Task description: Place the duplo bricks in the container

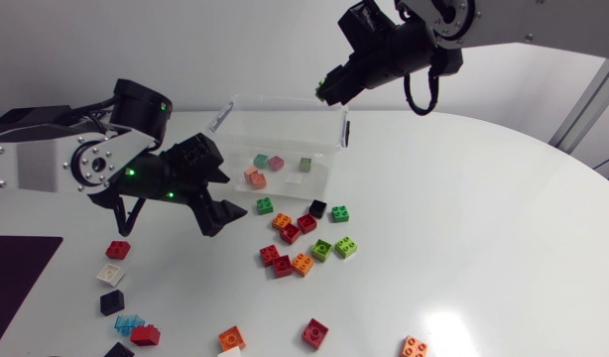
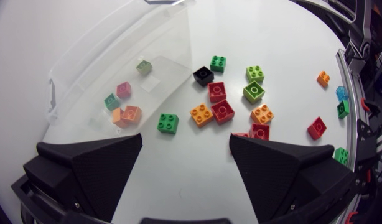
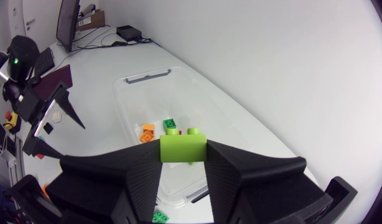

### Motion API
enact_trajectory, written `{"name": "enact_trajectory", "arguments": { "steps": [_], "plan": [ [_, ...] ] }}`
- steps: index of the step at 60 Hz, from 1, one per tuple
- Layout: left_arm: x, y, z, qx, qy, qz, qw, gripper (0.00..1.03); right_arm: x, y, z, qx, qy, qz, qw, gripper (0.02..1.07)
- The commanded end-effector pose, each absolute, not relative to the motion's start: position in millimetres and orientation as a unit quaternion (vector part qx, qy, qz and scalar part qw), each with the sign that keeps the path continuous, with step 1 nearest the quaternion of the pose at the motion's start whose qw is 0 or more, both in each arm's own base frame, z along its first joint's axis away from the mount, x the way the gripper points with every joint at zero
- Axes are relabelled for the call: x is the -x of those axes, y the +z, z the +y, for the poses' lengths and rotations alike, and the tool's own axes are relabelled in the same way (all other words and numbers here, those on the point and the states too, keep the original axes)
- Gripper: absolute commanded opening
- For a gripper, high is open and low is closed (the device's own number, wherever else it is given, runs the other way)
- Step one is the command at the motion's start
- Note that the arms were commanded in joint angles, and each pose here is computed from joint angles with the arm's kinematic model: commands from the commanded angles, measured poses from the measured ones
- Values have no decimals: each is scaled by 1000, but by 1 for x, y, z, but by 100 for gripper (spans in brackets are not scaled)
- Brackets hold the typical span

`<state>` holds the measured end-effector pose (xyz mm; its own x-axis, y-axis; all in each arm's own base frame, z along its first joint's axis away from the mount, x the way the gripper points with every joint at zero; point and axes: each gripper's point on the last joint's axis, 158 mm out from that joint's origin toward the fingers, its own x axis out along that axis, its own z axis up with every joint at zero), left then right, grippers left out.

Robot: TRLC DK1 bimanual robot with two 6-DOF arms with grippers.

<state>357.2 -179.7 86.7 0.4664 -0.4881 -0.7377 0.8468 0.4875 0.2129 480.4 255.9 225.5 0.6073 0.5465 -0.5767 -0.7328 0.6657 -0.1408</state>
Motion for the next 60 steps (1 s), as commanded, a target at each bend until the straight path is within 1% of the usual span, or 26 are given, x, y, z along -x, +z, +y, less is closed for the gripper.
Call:
{"name": "enact_trajectory", "arguments": {
  "steps": [1, 14, 28, 31, 32, 34, 36, 38, 40, 42, 49, 60],
  "plan": [
    [-340, 74, -182, -309, -434, 311, 787, 96, -498, 225, 259, 169, 357, 251, 884, 34],
    [-316, 33, -192, -320, -465, 348, 749, 96, -522, 219, 270, 156, 356, 249, 887, 34],
    [-309, 6, -200, -339, -467, 376, 725, 96, -548, 203, 281, 138, 350, 255, 891, 35],
    [-308, -1, -202, -340, -468, 381, 721, 96, -555, 204, 285, 134, 349, 250, 893, 45],
    [-307, -2, -204, -341, -469, 381, 720, 96, -558, 204, 285, 132, 348, 250, 894, 50],
    [-307, -5, -205, -341, -468, 383, 719, 96, -563, 205, 286, 130, 346, 249, 895, 63],
    [-307, -9, -207, -343, -467, 386, 718, 96, -565, 204, 286, 130, 344, 251, 895, 80],
    [-307, -11, -209, -343, -465, 386, 719, 96, -567, 206, 287, 128, 343, 251, 896, 94],
    [-308, -16, -211, -344, -464, 387, 719, 96, -567, 207, 286, 125, 341, 251, 897, 100],
    [-308, -19, -212, -345, -464, 390, 717, 96, -566, 209, 285, 125, 341, 250, 897, 102],
    [-307, -28, -215, -347, -463, 394, 714, 96, -554, 211, 280, 128, 341, 255, 896, 102],
    [-310, -35, -222, -348, -465, 391, 714, 96, -524, 216, 261, 131, 339, 259, 895, 102]
  ]
}}
